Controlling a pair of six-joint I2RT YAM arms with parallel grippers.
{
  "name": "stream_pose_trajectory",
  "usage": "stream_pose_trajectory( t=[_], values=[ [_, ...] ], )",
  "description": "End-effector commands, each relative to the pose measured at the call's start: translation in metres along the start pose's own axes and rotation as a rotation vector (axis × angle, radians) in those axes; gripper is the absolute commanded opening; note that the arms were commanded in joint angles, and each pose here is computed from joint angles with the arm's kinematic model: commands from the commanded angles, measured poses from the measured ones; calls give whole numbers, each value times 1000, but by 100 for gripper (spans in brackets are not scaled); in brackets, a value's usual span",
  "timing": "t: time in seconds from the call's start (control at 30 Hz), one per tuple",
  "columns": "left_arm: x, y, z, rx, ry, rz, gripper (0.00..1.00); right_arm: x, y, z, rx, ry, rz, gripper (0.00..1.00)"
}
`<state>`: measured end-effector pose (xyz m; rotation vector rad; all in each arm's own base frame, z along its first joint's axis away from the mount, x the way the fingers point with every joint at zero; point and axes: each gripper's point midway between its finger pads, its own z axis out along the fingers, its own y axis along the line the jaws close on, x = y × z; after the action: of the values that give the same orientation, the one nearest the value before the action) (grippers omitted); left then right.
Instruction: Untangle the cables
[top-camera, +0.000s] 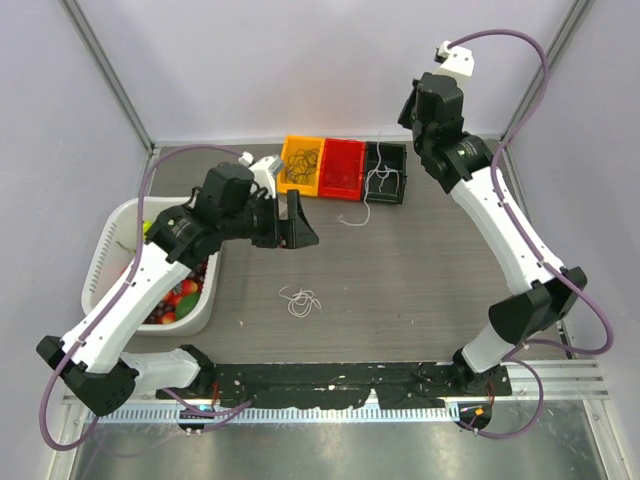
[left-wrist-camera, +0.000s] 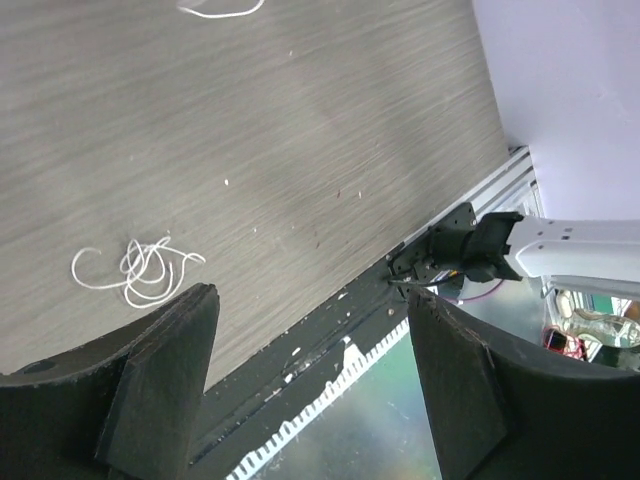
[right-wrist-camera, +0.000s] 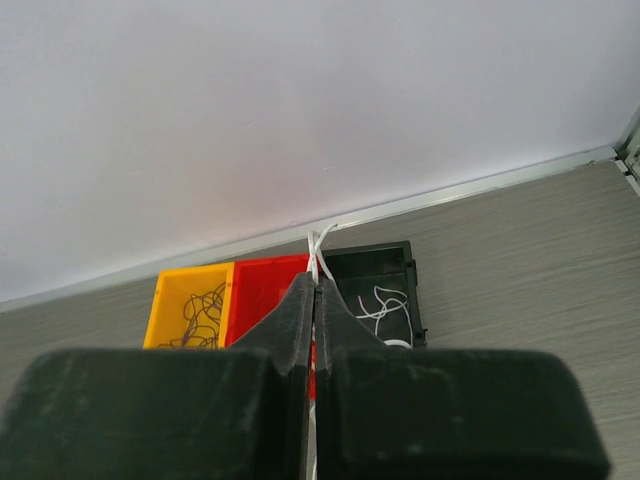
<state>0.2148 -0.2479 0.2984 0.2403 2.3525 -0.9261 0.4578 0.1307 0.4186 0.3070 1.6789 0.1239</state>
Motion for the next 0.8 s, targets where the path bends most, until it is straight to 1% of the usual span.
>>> stream_pose_trajectory(
  t=[0.0, 0.07, 0.23, 0.37, 0.57, 0.77],
  values=[
    [-19, -12, -25, 15, -51, 118, 80, -37, 13, 8, -16, -106, 40, 1],
    [-22, -13, -27, 12, -54, 148, 80, -32, 16, 19, -8, -97, 27, 1],
    [-24, -10, -27, -14, -35, 196, 80, -33, 17, 32, 8, -111, 14, 1],
    [-24, -8, -26, -25, -9, 221, 81, -20, 16, 51, 18, -106, -1, 1],
    [-23, -6, -27, -35, 9, 238, 81, 20, 12, 81, 39, -52, -20, 1],
    [-22, -4, -29, -44, 13, 243, 81, 78, 1, 95, 72, 42, -59, 1]
  ],
)
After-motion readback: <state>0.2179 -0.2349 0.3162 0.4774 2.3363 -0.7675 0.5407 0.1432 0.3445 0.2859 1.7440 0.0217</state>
